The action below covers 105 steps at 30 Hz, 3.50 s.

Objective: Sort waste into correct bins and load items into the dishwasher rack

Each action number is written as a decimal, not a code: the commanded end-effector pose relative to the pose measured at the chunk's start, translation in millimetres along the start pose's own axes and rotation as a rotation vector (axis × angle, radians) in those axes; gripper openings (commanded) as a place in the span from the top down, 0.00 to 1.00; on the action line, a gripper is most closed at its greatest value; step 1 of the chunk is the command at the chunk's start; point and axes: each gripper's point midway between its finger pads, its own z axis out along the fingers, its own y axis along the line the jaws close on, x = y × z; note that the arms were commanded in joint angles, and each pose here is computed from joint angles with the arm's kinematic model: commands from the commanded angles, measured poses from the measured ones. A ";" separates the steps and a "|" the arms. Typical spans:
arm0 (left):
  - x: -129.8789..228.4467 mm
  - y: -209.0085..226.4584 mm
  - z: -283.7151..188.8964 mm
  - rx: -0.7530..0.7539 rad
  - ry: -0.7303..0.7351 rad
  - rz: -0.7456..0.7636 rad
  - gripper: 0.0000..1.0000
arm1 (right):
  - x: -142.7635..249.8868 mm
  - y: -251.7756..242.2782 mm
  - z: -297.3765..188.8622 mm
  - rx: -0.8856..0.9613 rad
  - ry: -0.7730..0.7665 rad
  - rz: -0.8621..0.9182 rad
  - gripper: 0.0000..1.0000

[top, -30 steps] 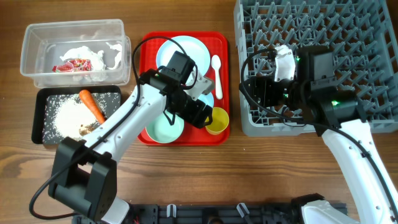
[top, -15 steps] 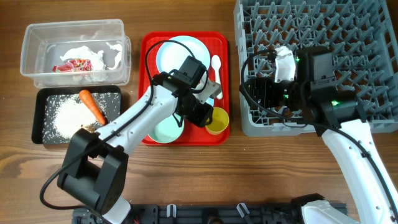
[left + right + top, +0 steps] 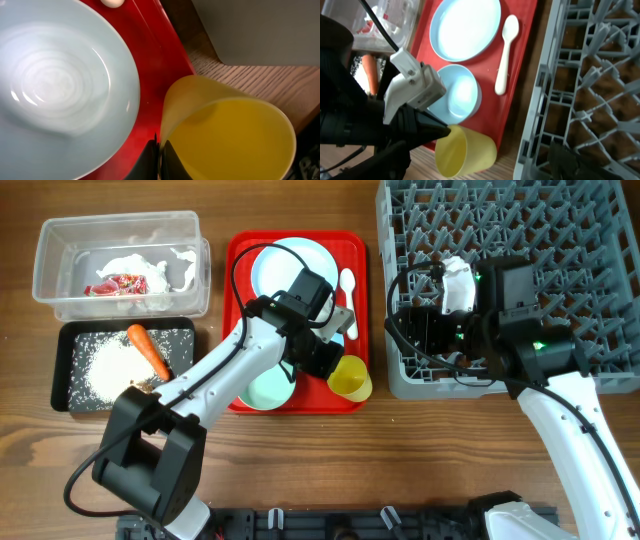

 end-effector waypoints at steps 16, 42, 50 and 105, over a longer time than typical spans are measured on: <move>-58.2 8.6 -217.6 0.584 -0.561 -0.182 0.96 | -51.9 59.5 -34.8 -0.251 -0.243 -0.226 0.00; -47.6 -31.3 -264.2 0.914 -0.593 0.015 0.96 | -60.4 172.2 -61.3 -0.995 -0.361 -0.691 0.00; -48.9 -37.0 -263.2 0.916 -0.592 0.045 0.96 | -58.4 177.1 -61.9 -1.007 -0.356 -0.695 0.18; 33.2 17.0 -17.2 -0.094 -0.170 -0.559 0.45 | -81.9 63.5 -40.4 -0.701 -0.291 -0.307 0.02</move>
